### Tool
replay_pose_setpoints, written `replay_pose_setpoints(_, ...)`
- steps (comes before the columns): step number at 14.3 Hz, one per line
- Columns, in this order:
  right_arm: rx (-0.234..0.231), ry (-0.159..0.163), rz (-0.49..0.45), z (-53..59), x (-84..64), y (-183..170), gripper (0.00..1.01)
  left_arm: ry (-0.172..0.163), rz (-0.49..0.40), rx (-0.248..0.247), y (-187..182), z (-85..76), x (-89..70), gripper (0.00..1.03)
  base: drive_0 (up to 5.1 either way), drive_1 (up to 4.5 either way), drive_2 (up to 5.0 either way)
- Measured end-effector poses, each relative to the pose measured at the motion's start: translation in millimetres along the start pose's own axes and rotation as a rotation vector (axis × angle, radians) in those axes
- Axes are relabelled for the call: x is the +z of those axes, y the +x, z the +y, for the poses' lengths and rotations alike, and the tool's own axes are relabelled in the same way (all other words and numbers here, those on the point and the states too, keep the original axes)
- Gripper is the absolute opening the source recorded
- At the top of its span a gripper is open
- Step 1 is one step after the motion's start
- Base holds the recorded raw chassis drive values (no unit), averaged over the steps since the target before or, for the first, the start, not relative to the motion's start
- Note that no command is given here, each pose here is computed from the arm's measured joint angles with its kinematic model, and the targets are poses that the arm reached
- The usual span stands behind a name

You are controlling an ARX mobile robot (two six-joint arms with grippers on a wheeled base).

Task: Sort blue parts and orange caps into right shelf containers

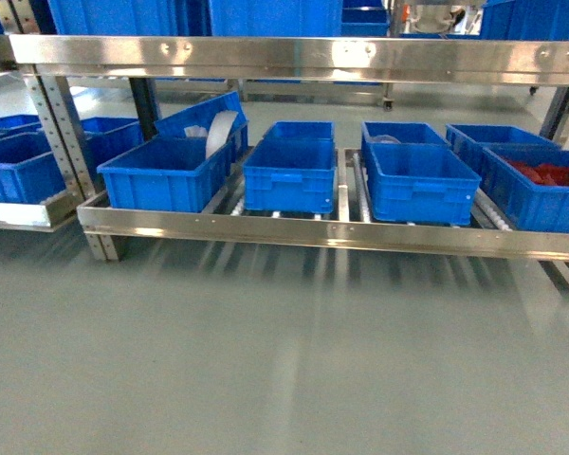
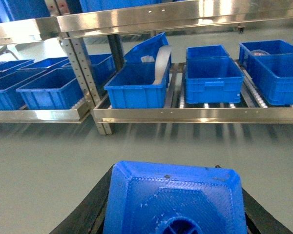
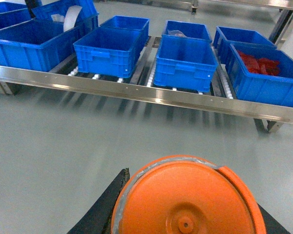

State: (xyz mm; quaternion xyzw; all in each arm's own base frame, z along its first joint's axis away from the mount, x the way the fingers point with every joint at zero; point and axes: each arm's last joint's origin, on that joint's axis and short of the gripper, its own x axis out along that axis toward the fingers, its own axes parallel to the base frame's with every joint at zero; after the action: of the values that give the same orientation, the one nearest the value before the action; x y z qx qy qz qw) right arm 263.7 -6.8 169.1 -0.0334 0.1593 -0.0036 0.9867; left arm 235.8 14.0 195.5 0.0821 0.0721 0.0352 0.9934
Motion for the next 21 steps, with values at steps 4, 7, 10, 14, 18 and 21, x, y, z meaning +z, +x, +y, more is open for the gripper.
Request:
replay_pose_setpoints(4,-0.001,0.0,0.0,-0.2,-0.1,0.0,0.44,0.0,-0.001,-0.001,0.0,-0.1,0.1,0.45,-1.6,-1.57,-1.6)
replay_pose_setpoints(7,-0.004,0.0,0.002,-0.2,0.0,-0.6,0.44,0.0,0.001,-0.001,-0.8,0.0,0.1,0.45,-1.6,-1.57,-1.6)
replay_pose_setpoints(10,-0.004,0.0,-0.001,-0.2,0.3,-0.6,0.44,0.0,-0.003,0.0,-0.8,0.1,0.4,0.45,-1.6,-1.57,-1.6)
replay_pose_setpoints(14,-0.002,0.0,0.003,0.0,-0.2,-0.4,0.44,0.0,-0.002,0.001,-0.8,0.2,0.4,0.44,-0.8,1.13,-2.7)
replay_pose_setpoints(18,0.001,0.0,-0.002,0.0,0.5,-0.5,0.44,-0.001,-0.004,0.006,-0.8,1.2,0.5,0.44,1.2,3.05,-4.5)
replay_pose_setpoints(21,-0.004,0.0,-0.003,-0.4,0.6,-0.5,0.44,0.0,-0.006,-0.001,-0.8,0.0,0.8,0.44,2.5,2.27,-5.1)
